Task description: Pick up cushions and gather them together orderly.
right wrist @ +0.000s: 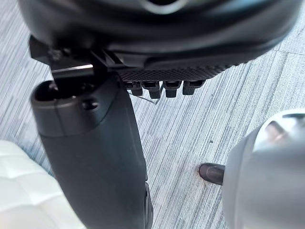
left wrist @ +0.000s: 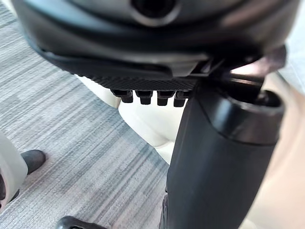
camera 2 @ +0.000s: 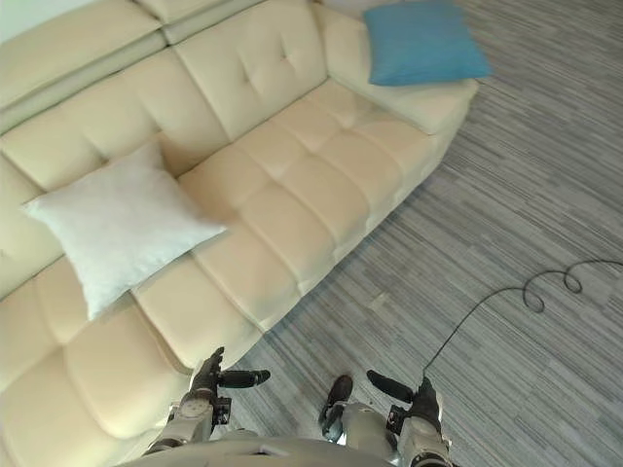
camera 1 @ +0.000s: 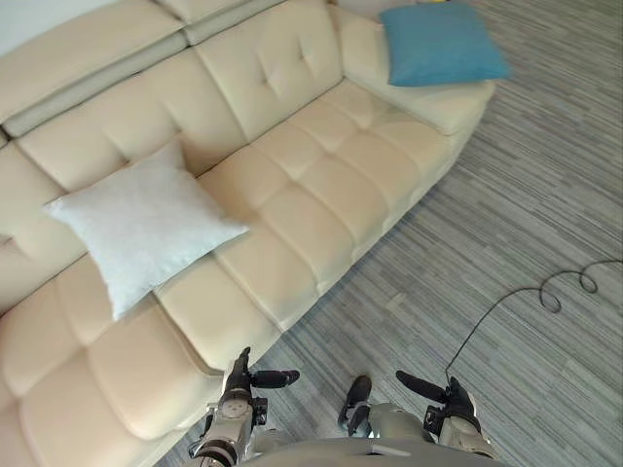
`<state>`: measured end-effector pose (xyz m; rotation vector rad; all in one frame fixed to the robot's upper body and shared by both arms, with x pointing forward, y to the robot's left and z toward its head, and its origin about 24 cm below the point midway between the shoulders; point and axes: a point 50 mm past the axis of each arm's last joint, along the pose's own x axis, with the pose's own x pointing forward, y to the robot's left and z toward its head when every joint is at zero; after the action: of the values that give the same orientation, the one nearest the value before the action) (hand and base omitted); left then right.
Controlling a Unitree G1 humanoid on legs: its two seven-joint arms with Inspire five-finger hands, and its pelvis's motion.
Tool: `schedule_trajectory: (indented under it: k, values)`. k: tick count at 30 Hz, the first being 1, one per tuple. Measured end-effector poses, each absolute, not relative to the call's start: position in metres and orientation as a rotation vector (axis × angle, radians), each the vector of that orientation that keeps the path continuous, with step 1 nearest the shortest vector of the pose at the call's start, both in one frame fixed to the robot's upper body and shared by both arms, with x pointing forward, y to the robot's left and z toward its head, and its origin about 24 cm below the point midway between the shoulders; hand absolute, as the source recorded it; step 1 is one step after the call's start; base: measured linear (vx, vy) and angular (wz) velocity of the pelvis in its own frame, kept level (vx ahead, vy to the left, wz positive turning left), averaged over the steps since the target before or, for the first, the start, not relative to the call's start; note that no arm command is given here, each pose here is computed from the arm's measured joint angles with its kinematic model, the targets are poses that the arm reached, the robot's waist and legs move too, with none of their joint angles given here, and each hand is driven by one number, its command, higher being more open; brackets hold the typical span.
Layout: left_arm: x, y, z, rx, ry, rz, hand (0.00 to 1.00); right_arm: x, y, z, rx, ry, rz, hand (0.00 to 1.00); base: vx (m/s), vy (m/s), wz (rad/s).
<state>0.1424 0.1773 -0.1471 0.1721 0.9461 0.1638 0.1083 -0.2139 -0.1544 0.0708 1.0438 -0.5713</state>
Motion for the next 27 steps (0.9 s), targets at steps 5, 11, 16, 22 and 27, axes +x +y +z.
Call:
schedule_trajectory:
  k: [5, 11, 16, 22, 27]
  values:
    - [0.141, 0.184, -0.144, 0.164, 0.917, 0.18, 1.0, 0.111, -0.211, -0.154, 0.06, 1.037, -0.557, 1.0, 0.17, -0.104, -0.78]
    - [0.156, 0.178, -0.134, 0.107, 0.826, 0.218, 1.0, 0.117, -0.208, -0.152, 0.065, 1.019, -0.579, 1.0, 0.19, 0.012, -0.69]
    - [0.147, 0.185, -0.136, 0.079, 0.848, 0.273, 1.0, 0.113, -0.193, -0.154, 0.092, 1.025, -0.558, 1.0, 0.52, 0.112, -0.9]
    - [0.146, 0.185, -0.138, 0.11, 0.873, 0.243, 1.0, 0.116, -0.182, -0.152, 0.101, 1.006, -0.517, 1.0, 0.51, 0.089, -0.39]
    - [0.144, 0.183, -0.14, 0.119, 0.884, 0.243, 1.0, 0.128, -0.182, -0.147, 0.097, 0.955, -0.502, 1.0, 0.39, -0.074, 0.01]
